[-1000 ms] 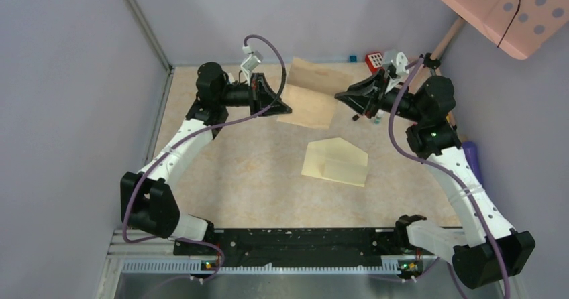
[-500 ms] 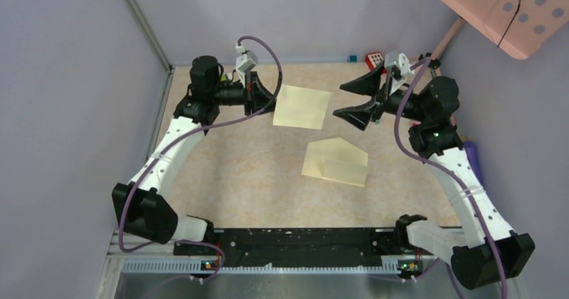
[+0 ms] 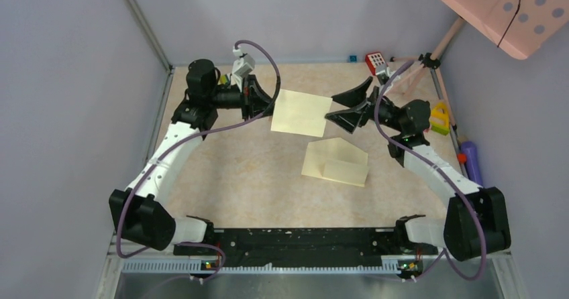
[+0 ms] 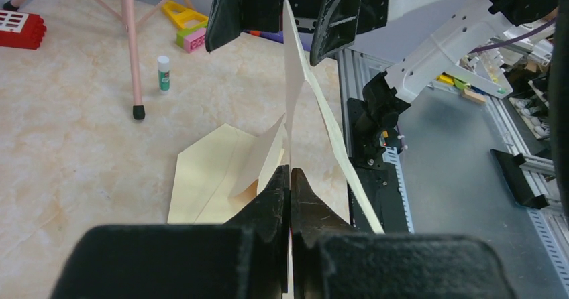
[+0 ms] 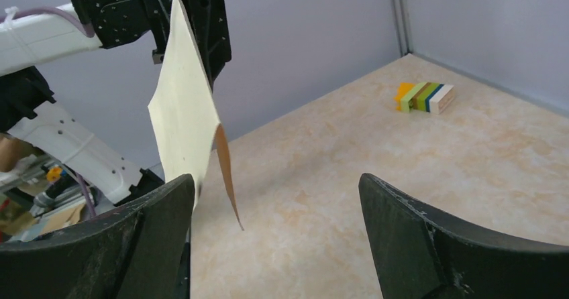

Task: Place the letter into the envelope and seal it
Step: Fold the letter.

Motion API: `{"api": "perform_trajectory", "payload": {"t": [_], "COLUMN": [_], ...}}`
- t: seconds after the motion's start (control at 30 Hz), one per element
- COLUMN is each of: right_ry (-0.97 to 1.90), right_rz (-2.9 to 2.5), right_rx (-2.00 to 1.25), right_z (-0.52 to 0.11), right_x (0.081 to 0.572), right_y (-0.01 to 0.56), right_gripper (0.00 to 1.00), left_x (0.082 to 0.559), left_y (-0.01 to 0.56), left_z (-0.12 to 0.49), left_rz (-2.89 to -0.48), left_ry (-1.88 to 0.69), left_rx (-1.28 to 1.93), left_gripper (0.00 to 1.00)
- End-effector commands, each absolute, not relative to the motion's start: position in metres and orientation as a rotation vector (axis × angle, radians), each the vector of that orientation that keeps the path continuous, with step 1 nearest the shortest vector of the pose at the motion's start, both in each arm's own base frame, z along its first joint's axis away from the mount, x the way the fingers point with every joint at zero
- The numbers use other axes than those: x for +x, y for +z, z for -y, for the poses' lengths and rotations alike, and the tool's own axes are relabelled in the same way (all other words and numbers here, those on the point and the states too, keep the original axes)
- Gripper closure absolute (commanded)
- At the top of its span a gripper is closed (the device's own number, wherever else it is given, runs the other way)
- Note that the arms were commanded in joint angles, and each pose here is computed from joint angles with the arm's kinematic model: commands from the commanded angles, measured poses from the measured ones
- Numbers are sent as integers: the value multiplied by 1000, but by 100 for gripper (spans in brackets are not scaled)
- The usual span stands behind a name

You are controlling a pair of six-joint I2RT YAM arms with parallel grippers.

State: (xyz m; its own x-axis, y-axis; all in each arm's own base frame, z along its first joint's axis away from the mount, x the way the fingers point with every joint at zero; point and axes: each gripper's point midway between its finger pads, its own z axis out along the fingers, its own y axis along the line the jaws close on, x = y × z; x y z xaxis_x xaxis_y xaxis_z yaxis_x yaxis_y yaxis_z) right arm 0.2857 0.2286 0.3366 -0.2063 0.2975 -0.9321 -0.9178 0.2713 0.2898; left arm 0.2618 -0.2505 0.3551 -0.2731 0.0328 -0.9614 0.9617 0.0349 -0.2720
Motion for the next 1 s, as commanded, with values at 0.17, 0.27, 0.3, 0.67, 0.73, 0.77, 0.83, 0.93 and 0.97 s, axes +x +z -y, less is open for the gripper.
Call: {"api": "perform_trajectory", "payload": {"t": [0.17, 0.27, 0.3, 0.67, 0.73, 0.77, 0.83, 0.93, 0.97], "right_ry": [1398, 1412, 1413, 1468, 1468, 1465, 1434, 1324, 1291], "right_rz": [-1092, -1095, -1106, -1121, -1115, -1112, -1108, -1161, -1204], "right_rx": [-739, -771, -775, -751, -754, -762, -801, -843, -841], "right_z": [-240, -251, -255, -266, -265, -265, -266, -264, -263], "right_x": [248, 243, 244, 244, 243, 241, 240, 249, 253], "right_y": [364, 359, 356, 353, 355, 356, 358, 356, 352], "right_gripper": [8, 9, 10, 86, 100, 100, 100, 100, 100], "left_x": [256, 257, 257, 256, 256, 256, 257, 270, 275], "left_y": [373, 372, 373, 372, 371, 371, 371, 378, 383], "left_z": [253, 254, 254, 255, 255, 255, 253, 235, 225], "left_rz": [-1358, -1363, -1360, -1342, -1341, -1338, -1341, -1366, -1372], "left_ry": [-1397, -1419, -1425, -1451, -1452, -1450, -1437, -1378, -1353], "left_rx": [1063, 1044, 1042, 1029, 1030, 1031, 1027, 984, 956], "left_gripper": [100, 100, 100, 100, 99, 90, 48, 3, 2]}}
